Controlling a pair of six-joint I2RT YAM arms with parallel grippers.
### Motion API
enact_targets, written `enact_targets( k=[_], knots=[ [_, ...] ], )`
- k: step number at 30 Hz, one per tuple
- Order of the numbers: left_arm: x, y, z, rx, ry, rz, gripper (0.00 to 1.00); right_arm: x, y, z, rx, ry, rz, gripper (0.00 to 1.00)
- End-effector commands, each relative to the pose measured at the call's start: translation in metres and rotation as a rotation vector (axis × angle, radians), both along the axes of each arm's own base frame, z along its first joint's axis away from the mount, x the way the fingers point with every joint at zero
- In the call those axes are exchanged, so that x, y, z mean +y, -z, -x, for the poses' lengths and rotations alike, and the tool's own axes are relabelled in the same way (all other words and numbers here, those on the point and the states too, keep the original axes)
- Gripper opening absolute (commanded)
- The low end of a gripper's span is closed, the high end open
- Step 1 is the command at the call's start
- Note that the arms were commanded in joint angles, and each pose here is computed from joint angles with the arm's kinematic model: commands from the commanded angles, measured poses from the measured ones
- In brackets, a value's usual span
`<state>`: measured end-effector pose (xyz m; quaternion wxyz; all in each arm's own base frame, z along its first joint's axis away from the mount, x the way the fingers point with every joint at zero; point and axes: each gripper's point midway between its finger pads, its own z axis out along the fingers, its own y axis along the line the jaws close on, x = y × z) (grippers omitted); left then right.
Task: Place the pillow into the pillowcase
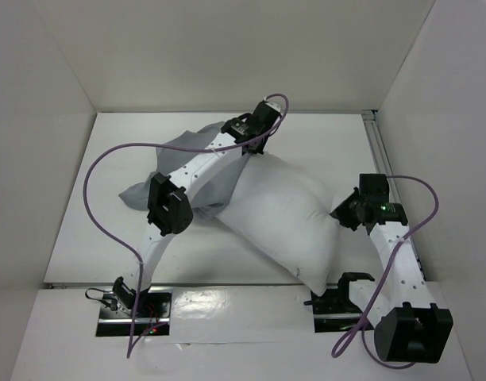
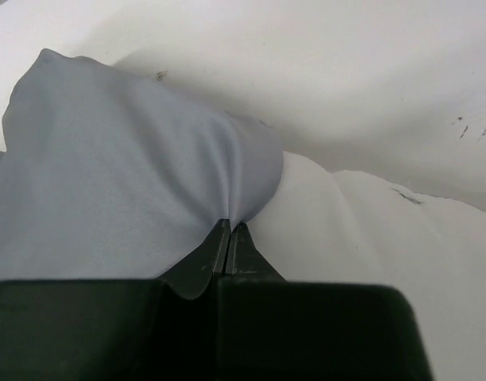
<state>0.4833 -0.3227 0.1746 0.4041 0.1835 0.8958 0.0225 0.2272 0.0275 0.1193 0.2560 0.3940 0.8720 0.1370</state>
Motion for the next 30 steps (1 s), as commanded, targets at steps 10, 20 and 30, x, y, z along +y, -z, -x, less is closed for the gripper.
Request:
enact_targets(
  k=[10,20,30],
  knots=[
    [-0.067,-0.14,0.09,0.018,0.36,0.506,0.0,0.066,-0.071,-0.037,-0.329,-0.429,-0.117,0.0],
    [-0.122,-0.244,0.185,0.101,0.66,0.848,0.0,0.149,-0.277,-0.063,-0.809,-0.607,-0.102,0.0],
    [-0.134,-0.141,0.132,0.246,0.509,0.743,0.0,0.172,-0.129,-0.063,-0.564,-0.455,-0.106,0.0]
  ],
)
